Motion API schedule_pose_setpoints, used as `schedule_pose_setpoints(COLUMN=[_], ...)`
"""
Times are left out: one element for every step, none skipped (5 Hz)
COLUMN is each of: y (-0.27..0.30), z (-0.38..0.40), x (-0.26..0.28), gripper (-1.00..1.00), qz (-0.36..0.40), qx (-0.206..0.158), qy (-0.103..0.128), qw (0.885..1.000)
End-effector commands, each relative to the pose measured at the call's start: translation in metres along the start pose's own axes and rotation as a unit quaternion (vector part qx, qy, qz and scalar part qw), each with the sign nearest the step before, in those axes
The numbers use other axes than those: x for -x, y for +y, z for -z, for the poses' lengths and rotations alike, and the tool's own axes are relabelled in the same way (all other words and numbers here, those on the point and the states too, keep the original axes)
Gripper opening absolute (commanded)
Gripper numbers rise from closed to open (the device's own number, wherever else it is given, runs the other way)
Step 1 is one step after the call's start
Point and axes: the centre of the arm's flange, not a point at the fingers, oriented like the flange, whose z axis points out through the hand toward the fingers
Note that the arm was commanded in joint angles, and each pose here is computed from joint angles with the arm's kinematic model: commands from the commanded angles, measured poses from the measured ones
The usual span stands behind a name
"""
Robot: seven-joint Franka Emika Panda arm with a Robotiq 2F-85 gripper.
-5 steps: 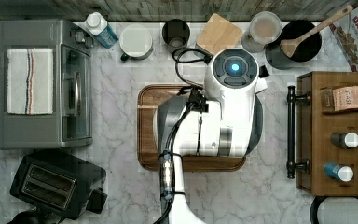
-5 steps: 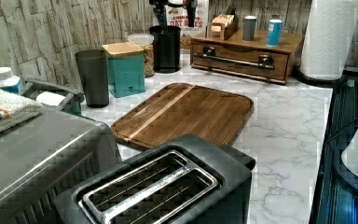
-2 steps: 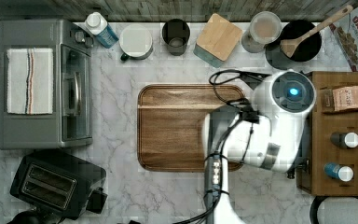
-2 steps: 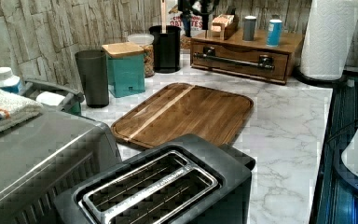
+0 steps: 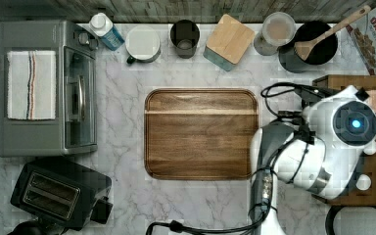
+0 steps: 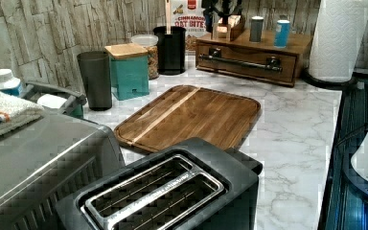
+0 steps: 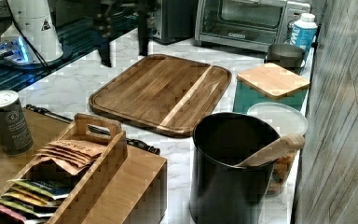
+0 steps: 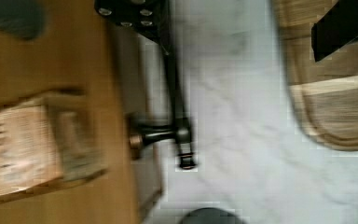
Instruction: Open the drawer.
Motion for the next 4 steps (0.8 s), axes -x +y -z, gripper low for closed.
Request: schedule_pose_setpoints(y=[0.008,0.011,0.011,0.013], z=[-0.042,-0.049,-0.064,-0.085], x=[0.019,0.018,0.021,0.020], gripper=[1.00,1.00,1.00,1.00], qz=[0.079,0.079,0.079,0.085], qx=[0.001,0.004,0.002,0.009], qy=[-0.017,-0.028,-0.020,-0.019], qw=[0.997,0.996,0.997,0.996])
